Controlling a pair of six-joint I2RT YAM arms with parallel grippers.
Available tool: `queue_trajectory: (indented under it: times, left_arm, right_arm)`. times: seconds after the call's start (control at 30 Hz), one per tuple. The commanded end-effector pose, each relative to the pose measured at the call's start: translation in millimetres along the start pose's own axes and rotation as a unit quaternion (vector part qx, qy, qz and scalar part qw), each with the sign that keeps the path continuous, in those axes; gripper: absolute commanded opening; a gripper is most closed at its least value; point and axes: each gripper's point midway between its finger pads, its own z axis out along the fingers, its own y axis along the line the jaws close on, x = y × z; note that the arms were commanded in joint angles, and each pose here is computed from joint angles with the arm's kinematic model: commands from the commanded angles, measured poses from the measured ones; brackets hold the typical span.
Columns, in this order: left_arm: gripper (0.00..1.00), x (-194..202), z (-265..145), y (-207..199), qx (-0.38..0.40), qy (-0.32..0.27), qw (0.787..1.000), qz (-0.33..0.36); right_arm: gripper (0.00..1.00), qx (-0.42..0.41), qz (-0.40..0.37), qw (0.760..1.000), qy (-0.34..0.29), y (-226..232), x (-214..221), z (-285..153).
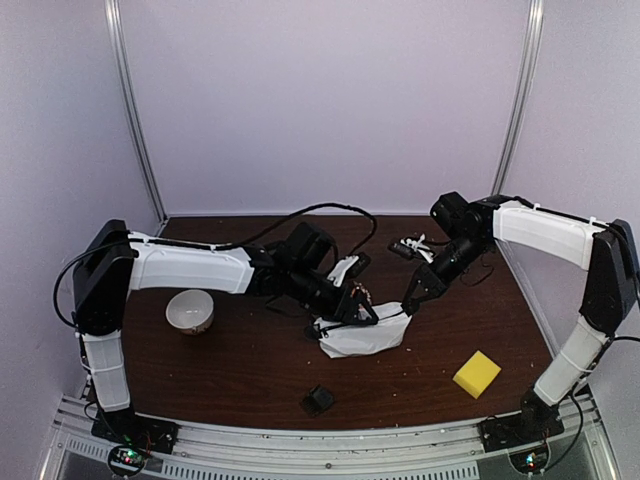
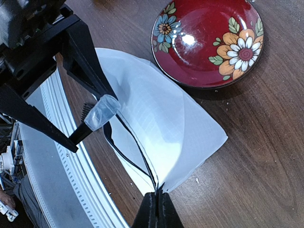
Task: Sort the hair-cutting tools
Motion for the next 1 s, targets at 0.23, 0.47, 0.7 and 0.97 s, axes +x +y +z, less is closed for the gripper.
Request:
queue_trajectory:
  times: [0.23, 0.47, 0.7, 0.97]
  left_arm:
    - [0.53, 0, 8, -13, 0.027, 0.024, 0.999, -0.016]
    - [0.53, 10, 23, -8, 0.036, 0.068, 0.995, -0.062]
    - [0.66, 9, 23, -4, 0.014, 0.078, 0.994, -0.078]
    - [0.97, -5, 10, -10, 0.009, 0.062, 0.995, -0.074]
  right_arm:
    - [0.01, 0.007, -0.015, 1.000, -0.021, 6, -9, -13]
    - [0.01, 0.004, -0.016, 1.000, -0.023, 8, -10, -13]
    - [0.01, 0.004, -0.018, 1.000, -0.024, 10, -9, -15]
    - [0.01, 0.005, -0.017, 1.000, -0.026, 10, -9, -16]
